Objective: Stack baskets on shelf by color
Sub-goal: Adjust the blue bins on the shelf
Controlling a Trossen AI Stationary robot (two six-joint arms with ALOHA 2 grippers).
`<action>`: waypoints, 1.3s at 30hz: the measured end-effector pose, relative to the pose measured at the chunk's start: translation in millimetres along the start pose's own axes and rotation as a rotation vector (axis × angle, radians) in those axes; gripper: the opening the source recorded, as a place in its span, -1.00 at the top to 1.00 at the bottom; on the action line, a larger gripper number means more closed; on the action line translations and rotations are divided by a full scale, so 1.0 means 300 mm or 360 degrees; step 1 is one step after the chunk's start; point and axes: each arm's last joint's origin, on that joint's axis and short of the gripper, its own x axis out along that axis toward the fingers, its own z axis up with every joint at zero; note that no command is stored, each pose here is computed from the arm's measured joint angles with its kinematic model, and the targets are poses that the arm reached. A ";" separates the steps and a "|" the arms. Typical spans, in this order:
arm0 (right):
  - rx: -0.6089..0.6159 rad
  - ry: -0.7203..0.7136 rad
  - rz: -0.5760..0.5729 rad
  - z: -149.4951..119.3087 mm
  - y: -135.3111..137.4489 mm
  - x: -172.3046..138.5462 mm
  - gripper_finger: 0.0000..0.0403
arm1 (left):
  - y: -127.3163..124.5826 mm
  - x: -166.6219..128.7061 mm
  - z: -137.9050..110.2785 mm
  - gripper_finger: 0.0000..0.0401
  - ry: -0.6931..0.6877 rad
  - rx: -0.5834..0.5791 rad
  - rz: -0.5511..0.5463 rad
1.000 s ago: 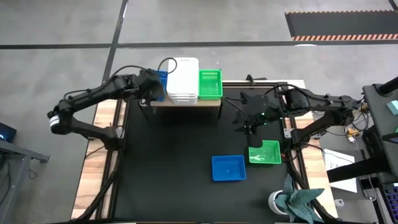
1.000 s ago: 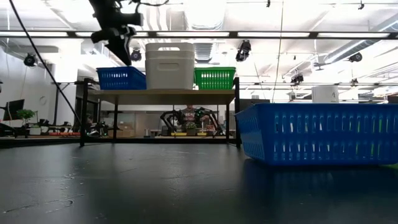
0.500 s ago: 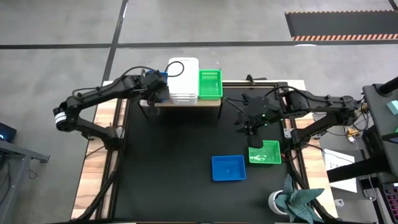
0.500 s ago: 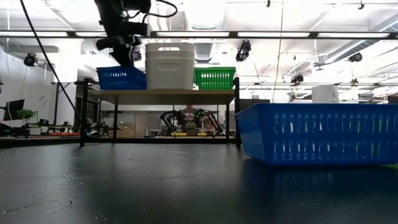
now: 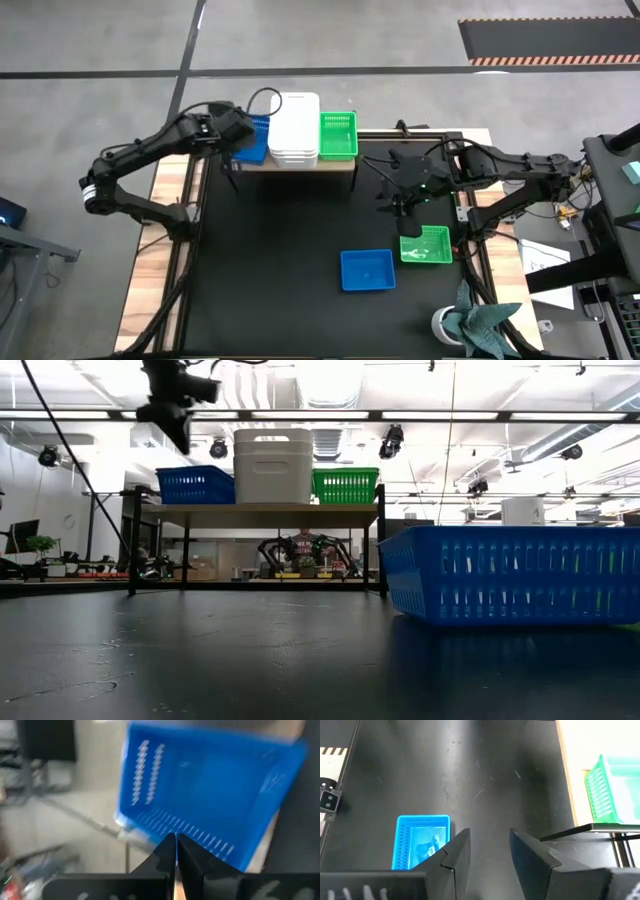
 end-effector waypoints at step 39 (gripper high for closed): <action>-0.0064 0.0056 0.0046 -0.019 0.041 0.027 0.37 | -0.048 0.067 -0.077 1.00 0.0230 -0.0183 -0.0411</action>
